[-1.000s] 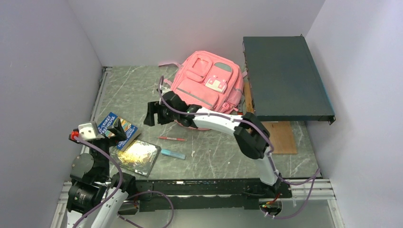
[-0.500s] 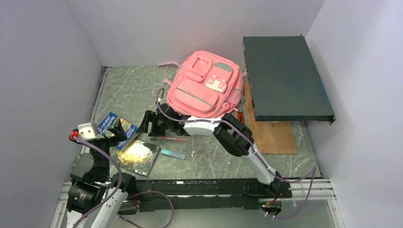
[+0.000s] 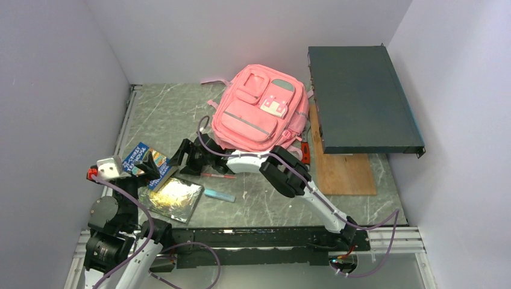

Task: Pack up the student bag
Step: Pick up the book from the center of the board.

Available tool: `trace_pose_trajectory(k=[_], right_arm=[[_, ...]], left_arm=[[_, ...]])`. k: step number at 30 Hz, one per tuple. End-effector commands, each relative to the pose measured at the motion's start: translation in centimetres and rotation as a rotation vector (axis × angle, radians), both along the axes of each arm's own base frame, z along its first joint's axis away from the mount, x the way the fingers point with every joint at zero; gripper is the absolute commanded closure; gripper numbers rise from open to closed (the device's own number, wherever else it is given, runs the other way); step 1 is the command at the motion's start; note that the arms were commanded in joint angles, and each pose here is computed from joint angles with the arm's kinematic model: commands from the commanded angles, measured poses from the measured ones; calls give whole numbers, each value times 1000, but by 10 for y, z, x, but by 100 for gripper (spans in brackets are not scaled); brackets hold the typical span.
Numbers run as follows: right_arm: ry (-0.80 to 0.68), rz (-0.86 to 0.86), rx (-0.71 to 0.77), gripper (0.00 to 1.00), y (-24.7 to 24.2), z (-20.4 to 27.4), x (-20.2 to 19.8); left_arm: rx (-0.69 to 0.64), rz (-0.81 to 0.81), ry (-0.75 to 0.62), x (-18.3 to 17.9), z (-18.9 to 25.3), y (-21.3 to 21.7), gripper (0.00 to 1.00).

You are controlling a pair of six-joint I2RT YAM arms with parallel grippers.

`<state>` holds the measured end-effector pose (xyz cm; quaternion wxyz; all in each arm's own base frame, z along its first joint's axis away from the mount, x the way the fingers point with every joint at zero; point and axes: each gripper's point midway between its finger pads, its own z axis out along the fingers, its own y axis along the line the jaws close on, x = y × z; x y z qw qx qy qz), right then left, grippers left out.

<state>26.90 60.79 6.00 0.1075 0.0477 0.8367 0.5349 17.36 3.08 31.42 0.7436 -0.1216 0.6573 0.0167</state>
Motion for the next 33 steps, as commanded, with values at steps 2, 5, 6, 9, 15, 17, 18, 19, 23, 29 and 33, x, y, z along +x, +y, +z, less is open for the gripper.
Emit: trace_pose_trajectory(k=[2,5,6,9,15,17,18,19,23,29,33], right_arm=[[109,-52,84,23,18,12,3],[158,-65,84,24,21,4,3],[171,-65,88,24,22,3,3],[180,-74,74,26,26,-3,6],[189,-86,87,37,38,-6,15],[190,-76,103,46,41,-4,16],[189,-78,108,48,42,-2,16],[176,-80,121,54,42,2,18],[90,-61,192,75,40,34,26],[-153,15,260,97,16,108,36],[-355,53,249,100,-17,160,33]], left_arm=[[-42,42,-69,-15,17,11,3],[-51,58,-86,-19,18,15,3],[-52,62,-89,-20,18,16,3],[-58,69,-96,-22,19,18,3],[-58,73,-88,-21,17,18,3],[-57,72,-93,-21,18,18,4],[-56,73,-91,-21,17,18,4],[-56,75,-89,-21,17,18,4],[-56,77,-90,-21,17,19,4],[-47,74,-68,-16,14,17,3],[-39,72,-48,-13,12,15,2]])
